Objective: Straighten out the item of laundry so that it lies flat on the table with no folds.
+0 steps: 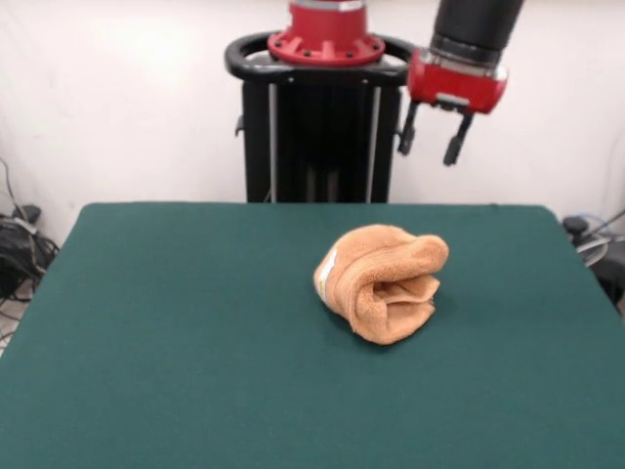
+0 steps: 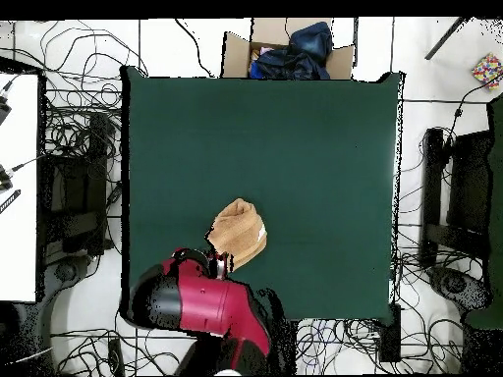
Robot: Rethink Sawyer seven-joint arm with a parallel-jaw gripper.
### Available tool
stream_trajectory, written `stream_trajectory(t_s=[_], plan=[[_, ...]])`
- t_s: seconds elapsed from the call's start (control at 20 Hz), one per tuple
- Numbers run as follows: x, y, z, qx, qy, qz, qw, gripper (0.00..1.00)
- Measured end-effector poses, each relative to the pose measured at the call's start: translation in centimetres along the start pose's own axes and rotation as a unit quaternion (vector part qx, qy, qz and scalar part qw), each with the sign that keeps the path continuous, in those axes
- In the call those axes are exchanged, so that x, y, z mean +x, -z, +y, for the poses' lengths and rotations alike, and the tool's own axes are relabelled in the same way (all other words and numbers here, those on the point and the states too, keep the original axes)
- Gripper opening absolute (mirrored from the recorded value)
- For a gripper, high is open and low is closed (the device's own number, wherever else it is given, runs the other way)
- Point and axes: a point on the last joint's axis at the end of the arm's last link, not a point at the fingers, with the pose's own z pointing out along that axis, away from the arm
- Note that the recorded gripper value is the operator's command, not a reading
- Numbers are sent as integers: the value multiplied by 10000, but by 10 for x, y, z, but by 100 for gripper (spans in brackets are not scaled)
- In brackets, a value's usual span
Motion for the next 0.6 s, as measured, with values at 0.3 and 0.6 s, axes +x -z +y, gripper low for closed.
stream_trajectory(t_s=[0.3,0.6], plan=[[-20,12,-16,131,-1010,389,9940,100],[-46,11,-41,338,-1943,212,9801,100]])
